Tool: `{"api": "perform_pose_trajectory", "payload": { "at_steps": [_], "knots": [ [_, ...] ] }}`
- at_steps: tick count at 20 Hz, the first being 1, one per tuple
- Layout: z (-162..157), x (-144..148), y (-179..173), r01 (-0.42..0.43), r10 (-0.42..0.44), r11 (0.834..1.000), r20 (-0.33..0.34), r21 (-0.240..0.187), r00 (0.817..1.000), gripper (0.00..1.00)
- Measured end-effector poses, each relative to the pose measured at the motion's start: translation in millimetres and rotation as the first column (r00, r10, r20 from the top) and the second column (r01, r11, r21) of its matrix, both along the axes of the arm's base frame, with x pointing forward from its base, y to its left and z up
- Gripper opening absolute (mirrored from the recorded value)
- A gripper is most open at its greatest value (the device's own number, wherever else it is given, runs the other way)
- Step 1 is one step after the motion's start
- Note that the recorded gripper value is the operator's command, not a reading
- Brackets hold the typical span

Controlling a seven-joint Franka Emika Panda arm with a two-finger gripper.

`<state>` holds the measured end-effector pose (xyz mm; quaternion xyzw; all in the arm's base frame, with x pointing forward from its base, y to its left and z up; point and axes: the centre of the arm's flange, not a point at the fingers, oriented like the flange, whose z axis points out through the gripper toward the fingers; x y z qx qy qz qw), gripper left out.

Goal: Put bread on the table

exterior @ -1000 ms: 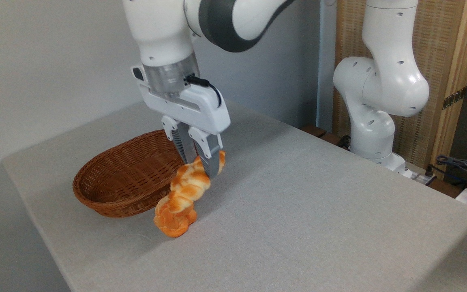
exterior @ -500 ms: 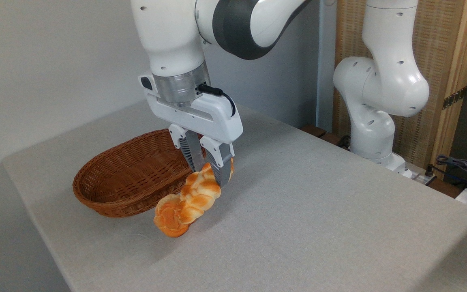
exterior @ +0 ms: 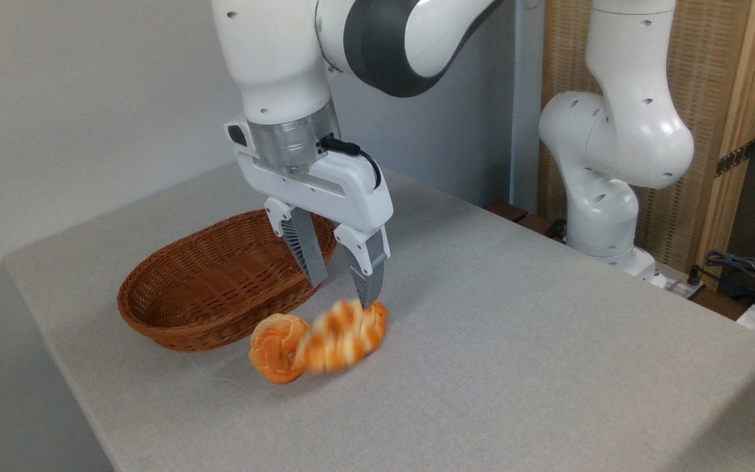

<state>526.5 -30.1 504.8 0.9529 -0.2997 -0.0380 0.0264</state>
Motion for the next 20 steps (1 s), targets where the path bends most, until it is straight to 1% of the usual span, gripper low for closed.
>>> {"api": "perform_pose_trajectory", "payload": {
  "at_steps": [8, 12, 14, 17, 18, 20],
  "knots": [
    [1.6, 1.3, -0.2, 0.000, 0.000, 1.000, 0.009, 0.000, 1.000, 1.00],
    [16.1, 5.5, -9.2, 0.017, -0.017, 1.000, 0.044, -0.002, 0.999, 1.00],
    [28.0, 8.6, -16.2, 0.032, -0.032, 0.999, 0.070, -0.003, 0.997, 1.00],
    [49.4, 16.5, -25.0, 0.088, -0.085, 0.996, 0.145, -0.013, 0.986, 1.00],
    [53.5, 19.6, -25.5, 0.099, -0.095, 0.995, 0.169, -0.017, 0.981, 1.00],
    [55.4, 23.8, -25.2, 0.102, -0.097, 0.995, 0.192, -0.018, 0.977, 1.00]
  ]
}}
